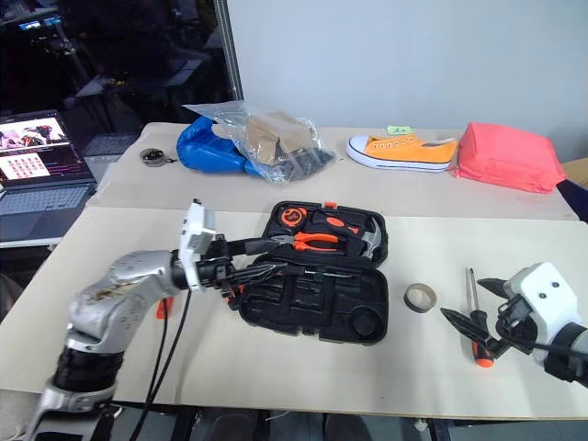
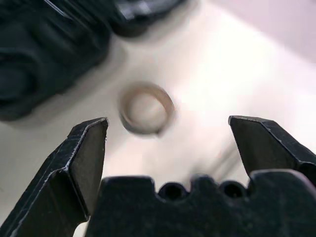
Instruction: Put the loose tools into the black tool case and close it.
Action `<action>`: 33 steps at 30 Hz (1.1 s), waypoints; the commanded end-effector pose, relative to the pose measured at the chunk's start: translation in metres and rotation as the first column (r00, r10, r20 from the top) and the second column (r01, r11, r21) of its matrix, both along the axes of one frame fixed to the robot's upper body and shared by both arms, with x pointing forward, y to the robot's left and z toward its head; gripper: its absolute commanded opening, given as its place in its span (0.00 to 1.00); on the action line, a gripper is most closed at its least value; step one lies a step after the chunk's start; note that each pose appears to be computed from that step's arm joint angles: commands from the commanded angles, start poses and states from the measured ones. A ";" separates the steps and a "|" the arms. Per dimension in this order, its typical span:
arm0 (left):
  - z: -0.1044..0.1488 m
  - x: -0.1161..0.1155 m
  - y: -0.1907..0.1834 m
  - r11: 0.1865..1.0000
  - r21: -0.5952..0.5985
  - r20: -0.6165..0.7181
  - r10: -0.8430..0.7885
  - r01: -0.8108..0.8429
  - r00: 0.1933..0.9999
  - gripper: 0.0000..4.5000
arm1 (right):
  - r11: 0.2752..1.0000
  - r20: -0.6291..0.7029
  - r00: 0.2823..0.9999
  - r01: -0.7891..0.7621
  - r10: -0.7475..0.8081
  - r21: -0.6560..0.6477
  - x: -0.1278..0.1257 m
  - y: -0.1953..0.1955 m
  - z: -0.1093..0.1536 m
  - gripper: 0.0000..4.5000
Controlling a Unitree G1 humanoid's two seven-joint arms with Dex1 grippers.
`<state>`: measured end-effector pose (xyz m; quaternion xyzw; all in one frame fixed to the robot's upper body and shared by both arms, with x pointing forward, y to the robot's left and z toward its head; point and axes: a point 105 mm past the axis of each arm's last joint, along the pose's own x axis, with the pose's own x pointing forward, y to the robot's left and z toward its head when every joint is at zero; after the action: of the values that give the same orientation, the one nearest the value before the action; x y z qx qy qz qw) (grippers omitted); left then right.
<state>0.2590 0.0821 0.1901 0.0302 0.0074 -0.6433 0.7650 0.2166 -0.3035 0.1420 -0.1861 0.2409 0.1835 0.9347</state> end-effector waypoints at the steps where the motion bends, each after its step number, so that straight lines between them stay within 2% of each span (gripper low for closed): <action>1: 0.019 -0.023 0.000 0.995 0.011 0.029 -0.102 0.102 0.994 0.95 | 0.989 -0.078 0.986 0.149 -0.148 0.010 -0.007 -0.021 0.002 1.00; 2: 0.020 -0.026 0.000 0.993 0.019 0.029 -0.113 0.112 0.993 0.98 | 0.985 -0.098 0.981 0.171 -0.169 0.013 -0.009 -0.024 0.000 1.00; 6: 0.028 -0.037 -0.003 0.983 0.054 0.042 -0.177 0.175 0.983 0.98 | 0.952 -0.193 0.936 0.306 -0.296 0.026 -0.008 -0.037 -0.011 1.00; 12: 0.036 -0.039 -0.010 0.983 0.041 0.060 -0.182 0.179 0.982 0.98 | 0.936 -0.297 0.897 0.350 -0.328 0.025 -0.010 -0.038 -0.025 1.00; 16: 0.036 -0.039 -0.014 0.984 0.032 0.060 -0.179 0.178 0.982 1.00 | 0.932 -0.334 0.883 0.362 -0.330 0.037 -0.009 -0.037 -0.034 0.81; 18: 0.036 -0.040 -0.015 0.984 0.027 0.059 -0.178 0.177 0.982 1.00 | 0.934 -0.347 0.881 0.355 -0.322 0.033 -0.008 -0.036 -0.037 0.63; 19: 0.036 -0.039 -0.016 0.984 0.025 0.059 -0.178 0.177 0.982 1.00 | 0.936 -0.348 0.881 0.351 -0.321 0.025 -0.008 -0.036 -0.038 0.59; 20: 0.036 -0.039 -0.016 0.984 0.023 0.057 -0.177 0.176 0.982 1.00 | 0.937 -0.347 0.881 0.349 -0.320 0.022 -0.007 -0.036 -0.039 0.49; 24: 0.036 -0.039 -0.016 0.985 0.020 0.049 -0.173 0.172 0.984 1.00 | 0.942 -0.345 0.885 0.336 -0.313 0.005 -0.005 -0.037 -0.043 0.20; 28: 0.035 -0.038 -0.013 0.988 0.020 0.043 -0.152 0.151 0.988 1.00 | 0.945 -0.326 0.893 0.327 -0.311 -0.007 -0.002 -0.039 -0.046 0.18; 32: 0.036 -0.031 -0.009 0.997 -0.004 0.067 -0.077 0.078 0.995 1.00 | 0.969 -0.199 0.956 0.233 -0.215 0.076 0.010 -0.026 -0.023 0.18; 33: 0.036 -0.023 -0.006 1.000 -0.021 0.115 -0.004 0.006 0.993 1.00 | 0.981 -0.118 0.984 0.149 -0.135 0.125 0.015 -0.015 -0.010 0.17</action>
<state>0.2293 0.0716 0.2173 0.0388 0.0011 -0.6772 0.7348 0.2187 -0.3302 0.0982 -0.0721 0.3808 0.1002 0.9164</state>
